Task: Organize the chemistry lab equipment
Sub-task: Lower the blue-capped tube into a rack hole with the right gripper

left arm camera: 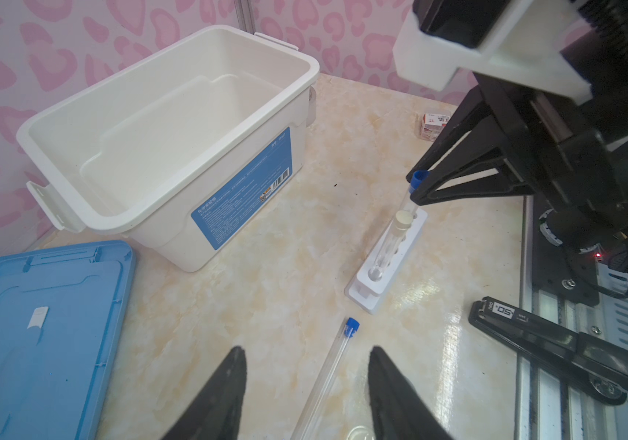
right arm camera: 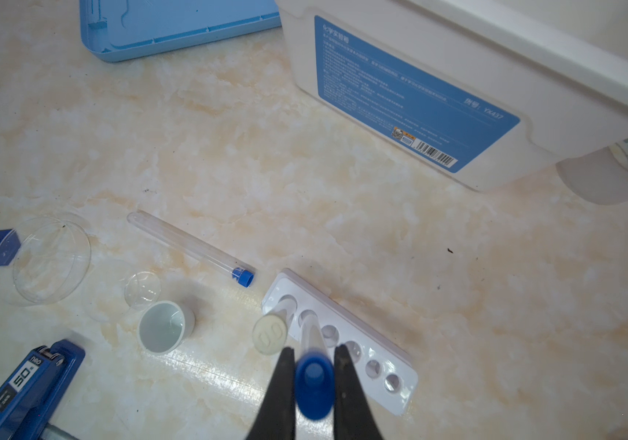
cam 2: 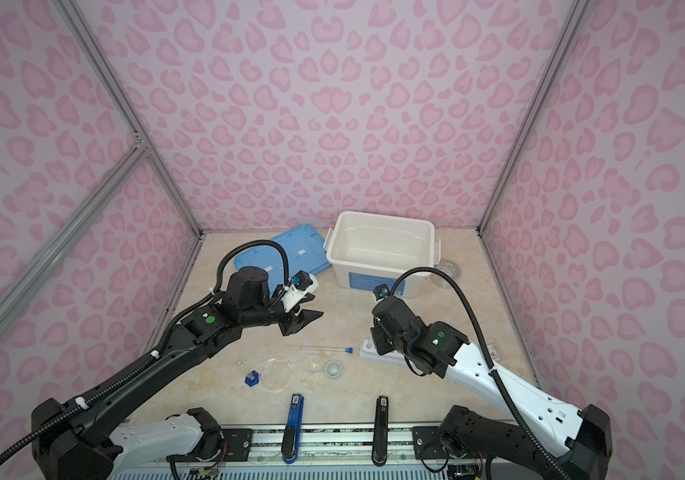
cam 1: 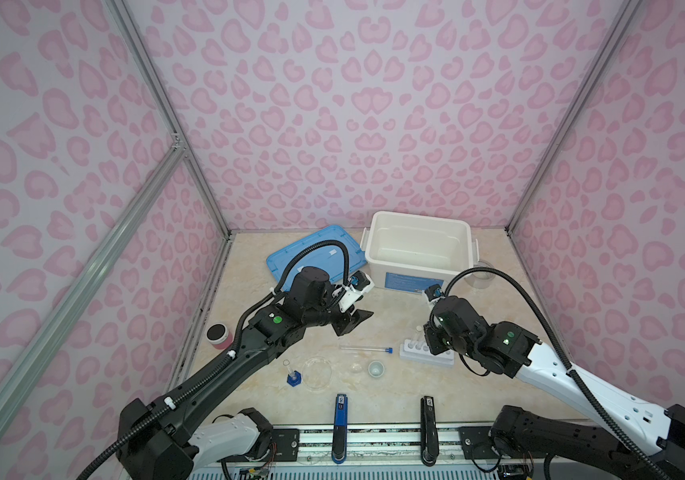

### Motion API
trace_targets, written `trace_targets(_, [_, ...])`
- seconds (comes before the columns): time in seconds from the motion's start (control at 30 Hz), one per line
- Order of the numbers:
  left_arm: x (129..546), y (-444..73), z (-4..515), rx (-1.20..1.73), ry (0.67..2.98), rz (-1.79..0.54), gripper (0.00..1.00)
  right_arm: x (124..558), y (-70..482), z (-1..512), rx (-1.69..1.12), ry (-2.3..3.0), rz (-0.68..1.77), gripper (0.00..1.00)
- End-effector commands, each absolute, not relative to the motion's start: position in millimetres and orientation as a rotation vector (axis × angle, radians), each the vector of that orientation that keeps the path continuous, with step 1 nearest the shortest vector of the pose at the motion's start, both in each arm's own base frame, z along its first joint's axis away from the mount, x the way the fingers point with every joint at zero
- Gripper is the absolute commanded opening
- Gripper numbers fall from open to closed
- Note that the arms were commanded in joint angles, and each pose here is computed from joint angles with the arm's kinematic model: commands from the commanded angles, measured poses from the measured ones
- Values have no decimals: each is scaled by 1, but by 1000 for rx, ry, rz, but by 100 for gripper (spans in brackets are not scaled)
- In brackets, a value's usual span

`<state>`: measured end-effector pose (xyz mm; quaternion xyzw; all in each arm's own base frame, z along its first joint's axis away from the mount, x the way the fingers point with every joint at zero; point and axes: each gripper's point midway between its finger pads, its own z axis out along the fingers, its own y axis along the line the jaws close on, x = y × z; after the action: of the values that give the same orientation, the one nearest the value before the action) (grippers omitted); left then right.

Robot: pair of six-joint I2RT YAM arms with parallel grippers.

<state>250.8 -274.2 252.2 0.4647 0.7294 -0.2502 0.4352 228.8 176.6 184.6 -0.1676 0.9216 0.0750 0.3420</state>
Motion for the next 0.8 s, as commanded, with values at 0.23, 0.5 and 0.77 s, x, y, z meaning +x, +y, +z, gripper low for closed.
trace_targets(0.23, [251, -279, 257, 1163, 1795, -644, 54, 234, 182, 178, -428, 2383, 203, 9])
trace_targets(0.5, [251, -278, 257, 1160, 1796, -639, 54, 233, 184, 169, -427, 2393, 215, 9])
trace_targets(0.77, [251, -278, 257, 1160, 1796, -637, 54, 233, 184, 165, -428, 2398, 213, 9])
